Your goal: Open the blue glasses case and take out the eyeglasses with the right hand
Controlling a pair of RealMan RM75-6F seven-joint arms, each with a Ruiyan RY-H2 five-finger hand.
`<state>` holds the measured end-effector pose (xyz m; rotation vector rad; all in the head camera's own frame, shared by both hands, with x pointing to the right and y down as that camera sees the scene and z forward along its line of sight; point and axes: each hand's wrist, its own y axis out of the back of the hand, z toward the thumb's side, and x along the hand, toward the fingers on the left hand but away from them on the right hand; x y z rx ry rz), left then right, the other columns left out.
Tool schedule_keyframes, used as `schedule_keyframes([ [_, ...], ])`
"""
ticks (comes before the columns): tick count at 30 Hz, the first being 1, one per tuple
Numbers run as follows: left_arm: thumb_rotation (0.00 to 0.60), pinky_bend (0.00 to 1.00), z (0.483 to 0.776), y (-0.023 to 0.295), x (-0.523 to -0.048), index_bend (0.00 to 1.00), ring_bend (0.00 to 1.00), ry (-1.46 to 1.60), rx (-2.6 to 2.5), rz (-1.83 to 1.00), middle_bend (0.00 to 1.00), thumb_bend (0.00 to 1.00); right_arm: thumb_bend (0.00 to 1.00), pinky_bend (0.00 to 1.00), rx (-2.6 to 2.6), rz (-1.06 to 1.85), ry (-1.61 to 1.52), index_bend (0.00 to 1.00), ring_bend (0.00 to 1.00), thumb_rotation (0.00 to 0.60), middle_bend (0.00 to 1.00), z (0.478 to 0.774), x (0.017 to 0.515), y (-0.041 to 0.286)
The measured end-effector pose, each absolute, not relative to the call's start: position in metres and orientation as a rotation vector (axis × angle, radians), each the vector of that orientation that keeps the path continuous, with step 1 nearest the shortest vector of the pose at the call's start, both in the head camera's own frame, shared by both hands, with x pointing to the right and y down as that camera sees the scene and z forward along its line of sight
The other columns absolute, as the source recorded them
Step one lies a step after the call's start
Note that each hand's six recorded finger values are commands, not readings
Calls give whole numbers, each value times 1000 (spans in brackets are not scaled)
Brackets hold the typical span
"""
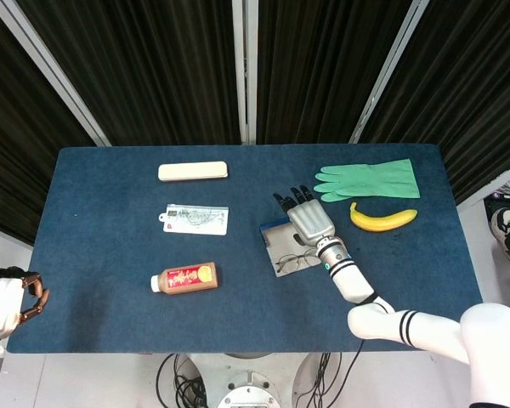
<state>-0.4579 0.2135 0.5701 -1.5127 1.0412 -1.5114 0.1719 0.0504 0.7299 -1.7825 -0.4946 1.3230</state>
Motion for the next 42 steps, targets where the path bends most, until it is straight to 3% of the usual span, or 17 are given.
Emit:
schedule_keyframes([
  [5, 600, 405, 570, 214, -458, 665, 426, 1040, -1511, -1512, 654, 373, 255, 0, -1836, 1274, -479, 280, 0, 600, 212, 713, 183, 68],
  [9, 600, 405, 570, 214, -457, 665, 426, 1039, -1510, -1513, 654, 373, 307, 0, -1877, 1289, -439, 368, 0, 600, 216, 717, 198, 90],
  [32, 600, 405, 570, 214, -458, 665, 426, 1041, -1512, -1511, 654, 373, 332, 0, -1902, 1325, -393, 478, 0, 600, 245, 744, 202, 109],
  [42, 600, 405, 570, 214, -458, 665, 426, 1042, -1512, -1512, 654, 373, 430, 0, -1889, 1333, -394, 597, 0, 600, 287, 745, 204, 107],
])
